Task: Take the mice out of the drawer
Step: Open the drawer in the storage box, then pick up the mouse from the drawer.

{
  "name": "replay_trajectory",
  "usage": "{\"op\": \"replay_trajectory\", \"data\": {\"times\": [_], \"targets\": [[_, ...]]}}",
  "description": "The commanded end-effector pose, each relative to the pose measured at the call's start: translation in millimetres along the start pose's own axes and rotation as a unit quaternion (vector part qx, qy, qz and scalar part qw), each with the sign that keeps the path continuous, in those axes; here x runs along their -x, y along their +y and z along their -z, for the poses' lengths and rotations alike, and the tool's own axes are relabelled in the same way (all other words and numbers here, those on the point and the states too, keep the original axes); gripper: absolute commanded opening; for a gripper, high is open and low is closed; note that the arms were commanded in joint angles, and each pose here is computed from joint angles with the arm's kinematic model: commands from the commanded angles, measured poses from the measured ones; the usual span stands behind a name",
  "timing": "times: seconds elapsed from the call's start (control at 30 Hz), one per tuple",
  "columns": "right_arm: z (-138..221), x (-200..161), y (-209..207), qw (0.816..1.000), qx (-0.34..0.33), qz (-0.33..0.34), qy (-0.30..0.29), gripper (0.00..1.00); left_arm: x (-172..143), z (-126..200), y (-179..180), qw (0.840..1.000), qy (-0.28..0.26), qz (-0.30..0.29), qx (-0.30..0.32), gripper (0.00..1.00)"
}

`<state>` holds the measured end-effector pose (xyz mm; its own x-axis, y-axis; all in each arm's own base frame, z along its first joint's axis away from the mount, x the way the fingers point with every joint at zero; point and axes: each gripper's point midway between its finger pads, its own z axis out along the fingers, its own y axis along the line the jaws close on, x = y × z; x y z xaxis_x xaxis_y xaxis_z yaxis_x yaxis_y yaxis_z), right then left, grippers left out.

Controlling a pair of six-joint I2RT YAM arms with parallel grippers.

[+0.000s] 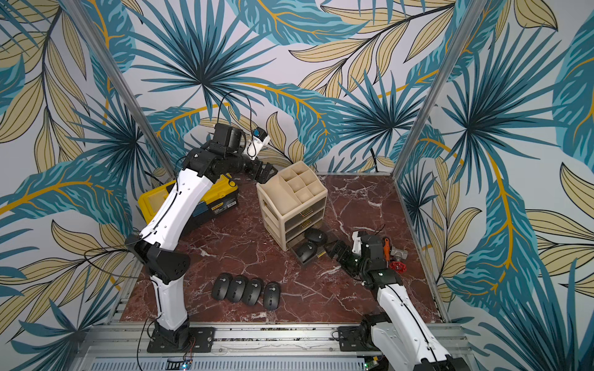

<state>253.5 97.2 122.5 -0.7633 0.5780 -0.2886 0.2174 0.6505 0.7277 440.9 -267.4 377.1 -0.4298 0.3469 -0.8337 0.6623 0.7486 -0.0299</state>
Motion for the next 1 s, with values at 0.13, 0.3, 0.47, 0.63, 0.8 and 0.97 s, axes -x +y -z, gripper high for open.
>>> {"op": "replay_trajectory", "data": {"times": [0.13, 0.3, 0.47, 0.63, 0.8, 0.97], "targets": [[41.7, -14.8, 13.0, 0.993, -0.052, 0.082, 0.064, 0.99, -9.3, 21.1, -67.6, 1.000, 0.023, -0.007, -0.018, 1.00], [77.5, -14.9, 43.3, 0.986, -0.044, 0.137, 0.079, 1.00, -26.3, 16.3, -112.6, 0.998, 0.045, -0.011, -0.040, 0.99], [112.8, -14.8, 67.1, 0.980, -0.036, 0.180, 0.070, 0.99, -46.0, -1.0, -146.7, 0.996, 0.072, -0.019, -0.041, 0.96], [146.0, -13.6, 75.8, 0.970, -0.054, 0.231, 0.045, 1.00, -66.5, -24.2, -173.1, 0.994, 0.096, -0.007, -0.060, 0.88], [164.5, -9.7, 73.3, 0.967, -0.089, 0.238, 0.030, 0.99, -92.1, -48.4, -203.6, 0.988, 0.132, -0.014, -0.078, 0.69], [166.3, -16.5, 75.5, 0.968, -0.077, 0.235, 0.040, 1.00, -117.3, -67.9, -216.2, 0.982, 0.168, -0.038, -0.074, 0.58]]}}
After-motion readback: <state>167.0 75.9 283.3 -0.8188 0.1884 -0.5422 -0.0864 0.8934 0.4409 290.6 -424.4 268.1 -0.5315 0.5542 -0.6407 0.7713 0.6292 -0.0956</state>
